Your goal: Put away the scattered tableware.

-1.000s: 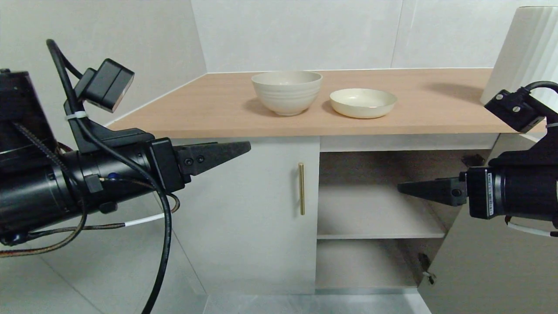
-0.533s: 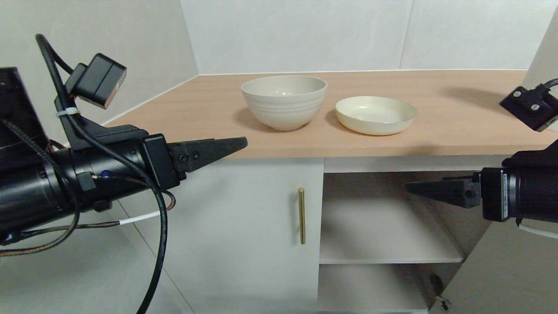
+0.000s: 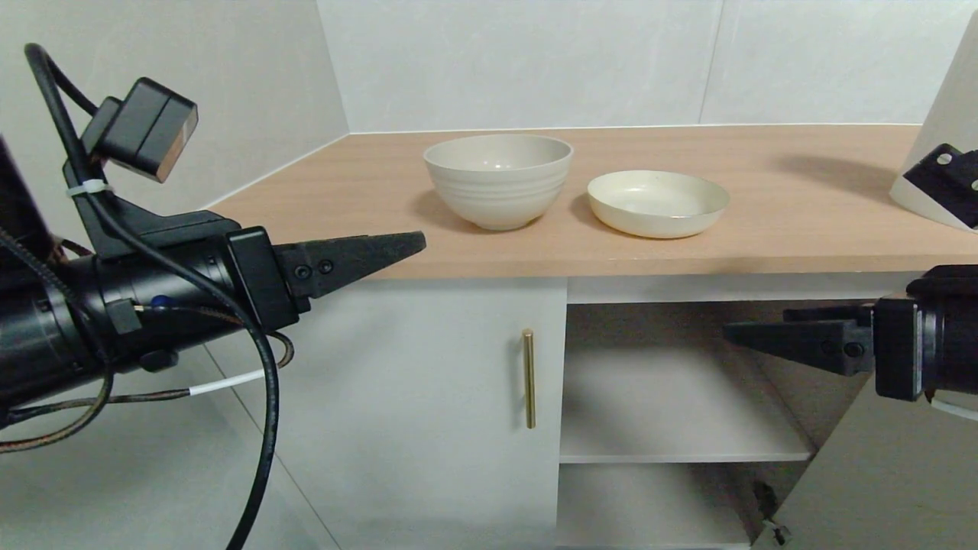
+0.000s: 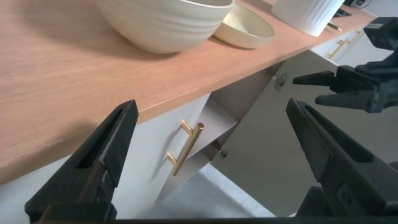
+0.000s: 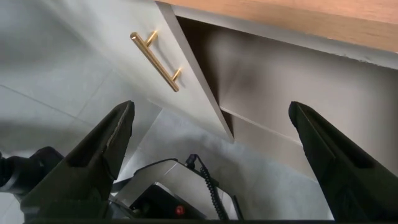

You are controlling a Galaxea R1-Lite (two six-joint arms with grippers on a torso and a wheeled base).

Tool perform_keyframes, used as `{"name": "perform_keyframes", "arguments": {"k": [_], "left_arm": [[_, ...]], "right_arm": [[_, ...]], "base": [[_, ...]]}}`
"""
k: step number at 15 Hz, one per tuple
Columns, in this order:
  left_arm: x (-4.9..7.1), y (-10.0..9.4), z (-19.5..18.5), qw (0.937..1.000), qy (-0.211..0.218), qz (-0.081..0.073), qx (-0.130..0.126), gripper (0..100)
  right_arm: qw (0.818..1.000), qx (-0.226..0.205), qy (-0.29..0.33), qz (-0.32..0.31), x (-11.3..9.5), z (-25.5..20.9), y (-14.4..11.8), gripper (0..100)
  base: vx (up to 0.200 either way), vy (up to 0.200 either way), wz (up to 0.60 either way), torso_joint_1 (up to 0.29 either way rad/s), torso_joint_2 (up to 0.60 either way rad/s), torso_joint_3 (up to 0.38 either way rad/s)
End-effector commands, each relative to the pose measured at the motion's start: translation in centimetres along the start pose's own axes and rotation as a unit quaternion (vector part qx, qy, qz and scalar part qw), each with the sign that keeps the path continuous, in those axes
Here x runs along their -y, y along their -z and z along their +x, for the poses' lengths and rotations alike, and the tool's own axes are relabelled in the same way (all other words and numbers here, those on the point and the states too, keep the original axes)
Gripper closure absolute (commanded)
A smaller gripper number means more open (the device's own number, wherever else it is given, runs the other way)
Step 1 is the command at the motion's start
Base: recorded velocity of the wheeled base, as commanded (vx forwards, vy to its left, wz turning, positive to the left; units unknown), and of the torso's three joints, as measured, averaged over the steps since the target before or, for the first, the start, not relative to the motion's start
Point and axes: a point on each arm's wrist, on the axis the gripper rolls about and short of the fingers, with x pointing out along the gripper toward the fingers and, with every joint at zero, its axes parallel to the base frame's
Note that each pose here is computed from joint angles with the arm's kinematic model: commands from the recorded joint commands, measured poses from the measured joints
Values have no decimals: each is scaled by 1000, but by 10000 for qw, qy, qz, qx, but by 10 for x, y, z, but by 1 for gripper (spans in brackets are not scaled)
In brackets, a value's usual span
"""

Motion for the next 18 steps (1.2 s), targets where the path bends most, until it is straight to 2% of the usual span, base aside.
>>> {"name": "perform_keyframes", "arguments": {"k": [1, 3, 7, 18], "left_arm": [[0, 0, 0, 10000, 0, -1, -4, 0], [0, 0, 1, 10000, -2, -4, -11, 0], [-1, 1, 2, 10000, -10, -4, -8, 0], [-5, 8, 10, 9998, -4, -72, -182, 0]], "right_arm": [[10000, 15, -7, -2, 0, -1, 0, 0], [10000, 5, -51, -4, -1, -1, 0, 0], [10000, -2, -49, -11, 0, -1, 1, 0], [10000, -68, -66, -5, 0, 2, 3, 0]], "base": [[0, 0, 0, 0, 0, 0], [0, 0, 0, 13, -47, -35], [0, 0, 0, 80, -268, -270], [0, 0, 0, 162, -489, -298]]}}
